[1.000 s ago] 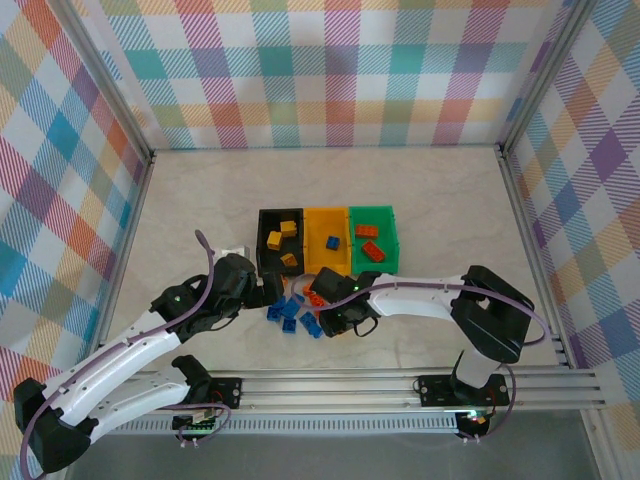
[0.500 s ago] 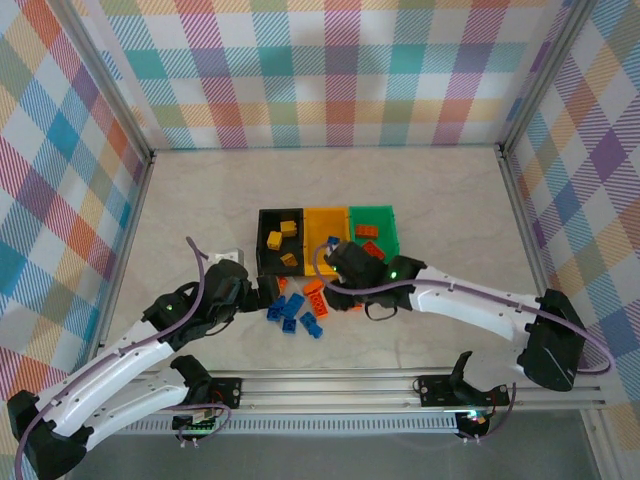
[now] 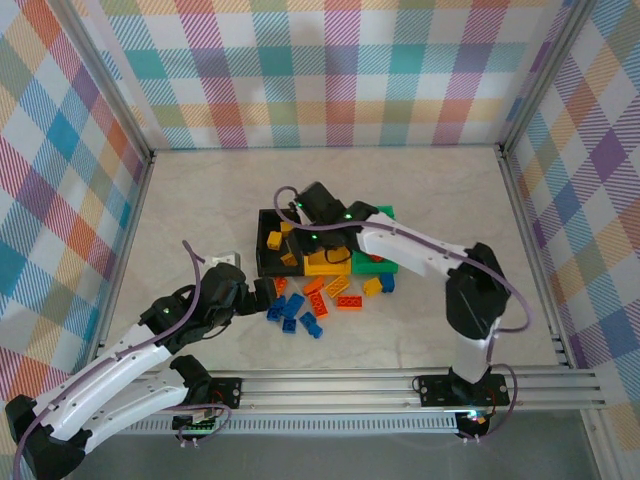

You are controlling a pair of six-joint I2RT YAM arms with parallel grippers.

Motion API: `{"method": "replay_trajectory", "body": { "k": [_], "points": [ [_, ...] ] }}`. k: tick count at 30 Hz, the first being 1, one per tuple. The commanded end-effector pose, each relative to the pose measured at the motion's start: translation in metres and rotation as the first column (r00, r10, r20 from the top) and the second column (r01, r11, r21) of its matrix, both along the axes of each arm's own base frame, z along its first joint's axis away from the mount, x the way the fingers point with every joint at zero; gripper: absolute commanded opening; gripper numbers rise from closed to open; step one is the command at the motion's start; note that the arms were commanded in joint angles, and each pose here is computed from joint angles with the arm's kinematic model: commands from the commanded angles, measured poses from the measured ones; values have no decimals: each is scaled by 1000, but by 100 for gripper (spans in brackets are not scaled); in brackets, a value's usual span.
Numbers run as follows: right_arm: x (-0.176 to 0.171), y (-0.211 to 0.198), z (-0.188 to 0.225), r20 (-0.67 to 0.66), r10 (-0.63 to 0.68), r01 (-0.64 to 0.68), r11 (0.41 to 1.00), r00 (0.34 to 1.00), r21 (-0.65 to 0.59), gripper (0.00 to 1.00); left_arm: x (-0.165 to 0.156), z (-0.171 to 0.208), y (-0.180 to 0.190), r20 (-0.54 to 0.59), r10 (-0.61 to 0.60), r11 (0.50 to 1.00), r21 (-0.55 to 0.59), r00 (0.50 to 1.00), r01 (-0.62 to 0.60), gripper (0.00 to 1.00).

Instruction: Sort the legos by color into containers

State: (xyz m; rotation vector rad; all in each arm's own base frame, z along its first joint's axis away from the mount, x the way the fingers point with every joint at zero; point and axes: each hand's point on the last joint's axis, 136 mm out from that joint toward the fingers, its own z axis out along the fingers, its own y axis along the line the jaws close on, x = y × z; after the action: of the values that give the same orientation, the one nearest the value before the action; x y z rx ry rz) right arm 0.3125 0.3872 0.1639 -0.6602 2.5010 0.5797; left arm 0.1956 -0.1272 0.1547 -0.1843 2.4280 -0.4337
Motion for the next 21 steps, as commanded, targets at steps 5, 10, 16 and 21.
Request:
{"method": "replay_trajectory", "body": {
  "k": [5, 10, 16, 21],
  "points": [
    [30, 53, 2, 9, 68, -69, 997, 998, 46, 48, -11, -16, 7, -56, 8, 1000, 29, 998, -6, 100],
    [51, 61, 3, 12, 30, -30, 999, 999, 39, 73, -14, -18, 9, -70, 7, 999, 31, 998, -5, 100],
    [39, 46, 45, 55, -6, -1, 992, 998, 123, 84, -13, -22, 0, -90, -24, 999, 31, 996, 26, 100],
    [7, 6, 53, 22, -71, 67, 984, 997, 167, 86, -7, -37, -15, -134, -73, 996, 47, 988, 80, 99]
  ]
}}
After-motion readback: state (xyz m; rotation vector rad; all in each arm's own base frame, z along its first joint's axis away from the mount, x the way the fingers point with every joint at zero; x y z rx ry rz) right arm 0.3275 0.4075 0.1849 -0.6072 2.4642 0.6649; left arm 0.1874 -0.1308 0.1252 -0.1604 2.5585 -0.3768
